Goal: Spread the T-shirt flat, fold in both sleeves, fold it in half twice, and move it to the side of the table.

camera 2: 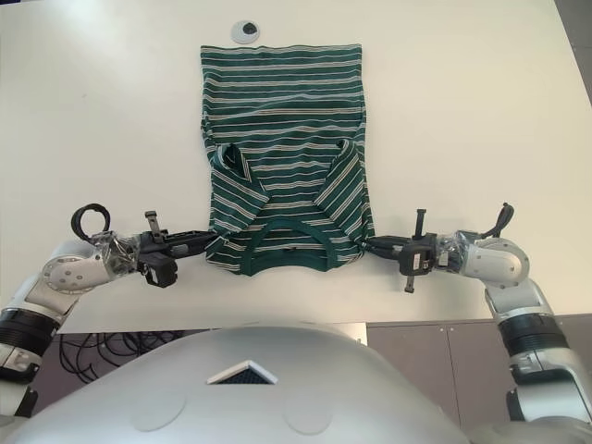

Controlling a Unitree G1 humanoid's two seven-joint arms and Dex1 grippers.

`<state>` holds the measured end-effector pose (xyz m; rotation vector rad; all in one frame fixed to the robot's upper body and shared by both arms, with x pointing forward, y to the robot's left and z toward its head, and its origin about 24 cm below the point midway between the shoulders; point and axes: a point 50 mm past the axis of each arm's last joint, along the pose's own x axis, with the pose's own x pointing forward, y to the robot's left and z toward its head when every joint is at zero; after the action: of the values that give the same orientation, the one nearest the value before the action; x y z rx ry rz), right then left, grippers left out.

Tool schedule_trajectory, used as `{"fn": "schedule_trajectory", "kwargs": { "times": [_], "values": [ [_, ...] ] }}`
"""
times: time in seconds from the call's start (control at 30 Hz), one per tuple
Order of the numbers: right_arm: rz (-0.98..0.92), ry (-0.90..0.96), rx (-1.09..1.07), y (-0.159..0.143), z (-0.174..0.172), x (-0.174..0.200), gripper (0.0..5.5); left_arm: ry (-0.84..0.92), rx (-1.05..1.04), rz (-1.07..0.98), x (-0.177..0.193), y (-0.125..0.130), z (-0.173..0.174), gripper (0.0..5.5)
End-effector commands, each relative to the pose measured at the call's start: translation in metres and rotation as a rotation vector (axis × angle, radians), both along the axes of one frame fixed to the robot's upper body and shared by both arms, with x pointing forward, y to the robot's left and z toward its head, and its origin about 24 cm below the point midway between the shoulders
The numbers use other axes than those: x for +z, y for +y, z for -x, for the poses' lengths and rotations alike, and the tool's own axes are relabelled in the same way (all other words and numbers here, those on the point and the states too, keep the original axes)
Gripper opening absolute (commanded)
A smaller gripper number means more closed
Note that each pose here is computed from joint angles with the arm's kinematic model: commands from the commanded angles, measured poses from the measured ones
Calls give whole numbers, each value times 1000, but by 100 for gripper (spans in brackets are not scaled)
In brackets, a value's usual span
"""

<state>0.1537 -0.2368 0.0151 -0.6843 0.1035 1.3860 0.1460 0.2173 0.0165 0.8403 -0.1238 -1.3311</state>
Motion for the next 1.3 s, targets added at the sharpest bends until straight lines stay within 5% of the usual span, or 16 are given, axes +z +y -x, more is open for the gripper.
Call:
{"fn": "schedule_trajectory", "kwargs": {
  "times": [0.03, 0.2, 0.43, 0.57, 0.87, 1.3],
  "values": [
    [17, 149, -15, -8, 7, 2, 0, 357, -19, -102, -33, 0, 42, 0],
    [-212, 506, -10, -14, 12, 51, 0, 724, -72, 61, 29, 1, 47, 0],
    [-370, 724, 107, -15, 28, 86, 0, 915, -213, 121, 68, 3, 58, 0],
    [-432, 729, 108, -12, 27, 84, 0, 889, -163, 228, 75, 7, 46, 0],
    [-525, 538, -349, 12, -65, 50, 0, 729, 306, 409, 55, 28, -30, 0],
    [-439, 363, -680, 79, -147, 24, 0, 684, 769, 334, 6, 43, -92, 0]
  ]
}}
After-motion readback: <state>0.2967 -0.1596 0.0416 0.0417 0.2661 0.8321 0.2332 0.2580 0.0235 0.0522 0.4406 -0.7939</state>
